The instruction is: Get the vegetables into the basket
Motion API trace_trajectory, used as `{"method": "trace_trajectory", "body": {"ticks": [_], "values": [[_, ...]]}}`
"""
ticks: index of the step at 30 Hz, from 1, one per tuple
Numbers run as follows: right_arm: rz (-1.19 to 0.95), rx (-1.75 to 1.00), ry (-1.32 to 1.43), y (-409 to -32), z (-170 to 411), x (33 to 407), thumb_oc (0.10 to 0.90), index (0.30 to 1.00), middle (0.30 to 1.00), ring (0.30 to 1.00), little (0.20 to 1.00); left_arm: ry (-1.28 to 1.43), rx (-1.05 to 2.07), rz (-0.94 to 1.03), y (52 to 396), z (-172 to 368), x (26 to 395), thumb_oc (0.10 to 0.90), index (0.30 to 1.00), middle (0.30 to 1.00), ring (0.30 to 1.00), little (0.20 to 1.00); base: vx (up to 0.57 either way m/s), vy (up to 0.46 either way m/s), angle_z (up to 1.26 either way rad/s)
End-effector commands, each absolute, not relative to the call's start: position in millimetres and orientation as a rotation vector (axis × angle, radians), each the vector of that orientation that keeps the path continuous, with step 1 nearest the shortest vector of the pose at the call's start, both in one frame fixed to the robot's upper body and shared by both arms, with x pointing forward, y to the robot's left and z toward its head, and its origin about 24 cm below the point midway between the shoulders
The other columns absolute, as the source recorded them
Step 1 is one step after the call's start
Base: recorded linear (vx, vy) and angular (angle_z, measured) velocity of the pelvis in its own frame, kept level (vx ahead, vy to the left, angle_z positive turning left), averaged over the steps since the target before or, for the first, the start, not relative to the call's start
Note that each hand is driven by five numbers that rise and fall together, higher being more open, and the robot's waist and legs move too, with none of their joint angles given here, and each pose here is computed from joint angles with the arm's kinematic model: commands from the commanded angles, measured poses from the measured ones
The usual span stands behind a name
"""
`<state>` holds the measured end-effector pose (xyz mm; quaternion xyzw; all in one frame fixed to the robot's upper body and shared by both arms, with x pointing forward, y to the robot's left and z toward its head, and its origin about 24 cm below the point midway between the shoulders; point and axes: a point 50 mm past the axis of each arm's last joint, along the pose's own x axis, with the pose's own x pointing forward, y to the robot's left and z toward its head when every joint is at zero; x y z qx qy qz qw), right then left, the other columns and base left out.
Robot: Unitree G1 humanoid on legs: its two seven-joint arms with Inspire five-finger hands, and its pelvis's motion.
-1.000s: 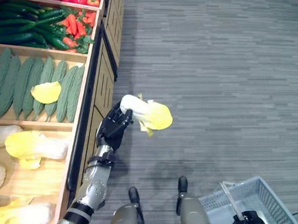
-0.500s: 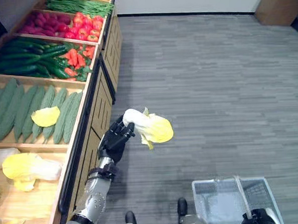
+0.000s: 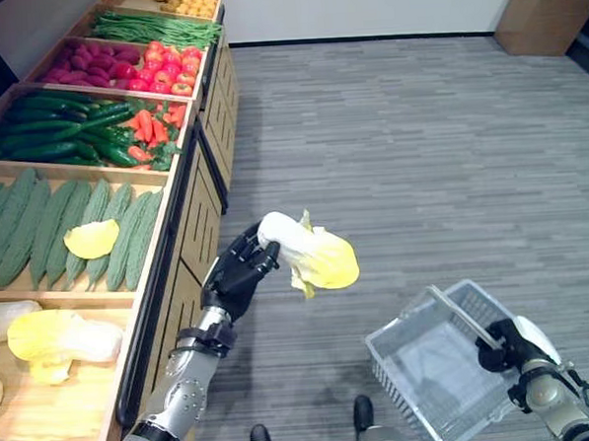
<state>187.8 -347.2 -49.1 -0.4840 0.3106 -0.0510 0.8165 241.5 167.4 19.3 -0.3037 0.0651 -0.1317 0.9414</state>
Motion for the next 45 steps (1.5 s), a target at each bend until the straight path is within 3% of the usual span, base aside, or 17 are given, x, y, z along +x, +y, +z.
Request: {"method": "trace_trajectory", "body": {"ticks": [1,22,34,45], "values": [[-0.197,-1.173,0.374,-359,21,253,0.400,0.300,0.300,0.300,0.300,-0.138,-0.566,-0.540,138,84,261,0.400,0.300,0.300,0.300,0.300,0.00,0.000,0.00],[-0.005,-1.113,-0.024,-266,88,343,0.400,0.300,0.300,0.300,0.300,-0.360,-0.129,-0.983,65,137,259,0.400,0.300,0.300,0.300,0.300,0.00,0.002,-0.01],[-0.003,-0.894,-0.131,-231,105,359,0.400,0.300,0.300,0.300,0.300,-0.285,-0.023,-1.060,70,121,246,0.400,0.300,0.300,0.300,0.300,0.00,0.000,0.00],[0.034,-0.743,-0.227,-206,119,361,0.400,0.300,0.300,0.300,0.300,-0.257,0.111,-1.007,59,96,249,0.400,0.300,0.300,0.300,0.300,0.00,0.000,0.00]]}}
